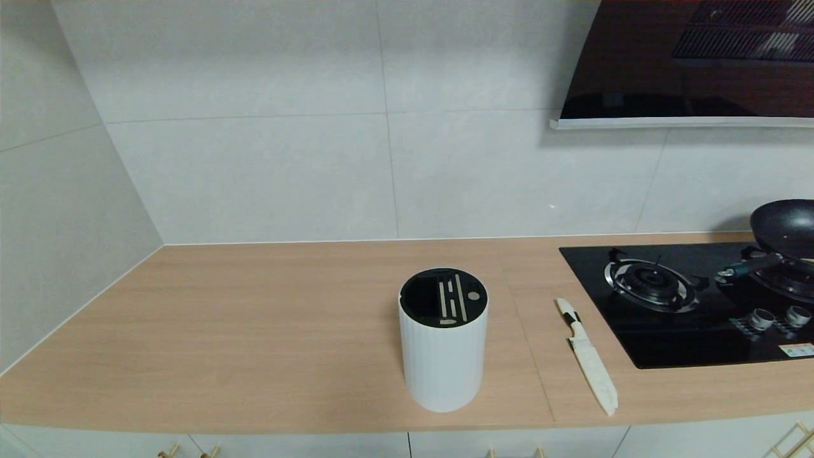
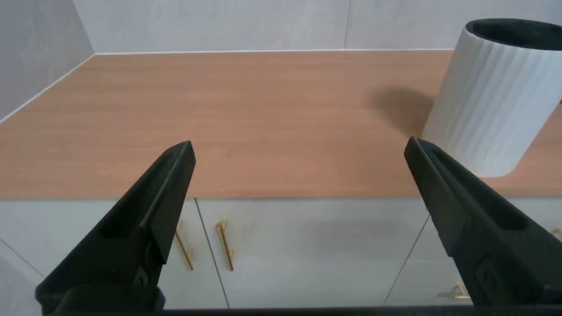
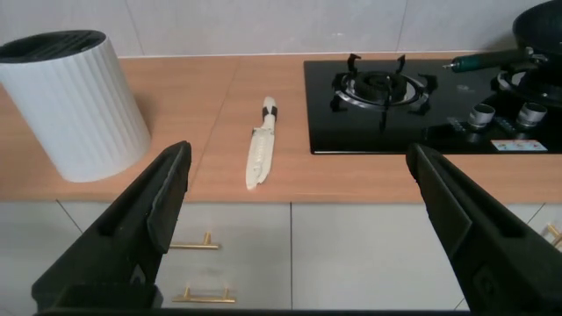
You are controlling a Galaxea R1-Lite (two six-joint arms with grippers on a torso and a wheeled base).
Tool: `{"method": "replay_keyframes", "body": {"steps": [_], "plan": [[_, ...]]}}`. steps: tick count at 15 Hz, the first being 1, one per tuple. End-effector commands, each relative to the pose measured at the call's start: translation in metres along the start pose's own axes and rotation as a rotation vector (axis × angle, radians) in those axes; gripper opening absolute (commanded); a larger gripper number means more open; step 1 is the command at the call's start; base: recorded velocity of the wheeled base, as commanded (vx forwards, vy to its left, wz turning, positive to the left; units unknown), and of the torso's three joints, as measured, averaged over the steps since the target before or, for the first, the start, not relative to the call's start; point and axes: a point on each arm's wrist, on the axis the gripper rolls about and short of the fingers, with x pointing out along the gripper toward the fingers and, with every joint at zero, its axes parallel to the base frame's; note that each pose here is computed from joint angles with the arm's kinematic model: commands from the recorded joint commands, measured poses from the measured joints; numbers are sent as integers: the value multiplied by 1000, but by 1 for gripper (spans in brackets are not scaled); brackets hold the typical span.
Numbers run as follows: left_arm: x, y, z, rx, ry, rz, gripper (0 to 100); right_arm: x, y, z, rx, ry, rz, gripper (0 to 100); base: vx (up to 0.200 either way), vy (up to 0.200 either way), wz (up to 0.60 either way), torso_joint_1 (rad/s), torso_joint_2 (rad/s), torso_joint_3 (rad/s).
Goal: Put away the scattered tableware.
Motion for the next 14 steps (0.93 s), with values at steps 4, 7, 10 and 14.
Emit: {"method": "replay_keyframes", "body": {"steps": [4,7,10,14], "plan": [[0,0,0,-1,1,0,100,0,0,0,1,1,1,100,100,0,0,-2,-4,-1],[0,0,0,-1,1,0,100,0,0,0,0,1,2,100,0,0,0,0,0,0],[0,0,0,-1,-1,0,100,0,0,0,-2,1,2,100,0,0,0,0,0,0],[0,0,0,0,1,0,100,-3,0,15,3,-59,12,100,0,0,0,0,0,0]]}}
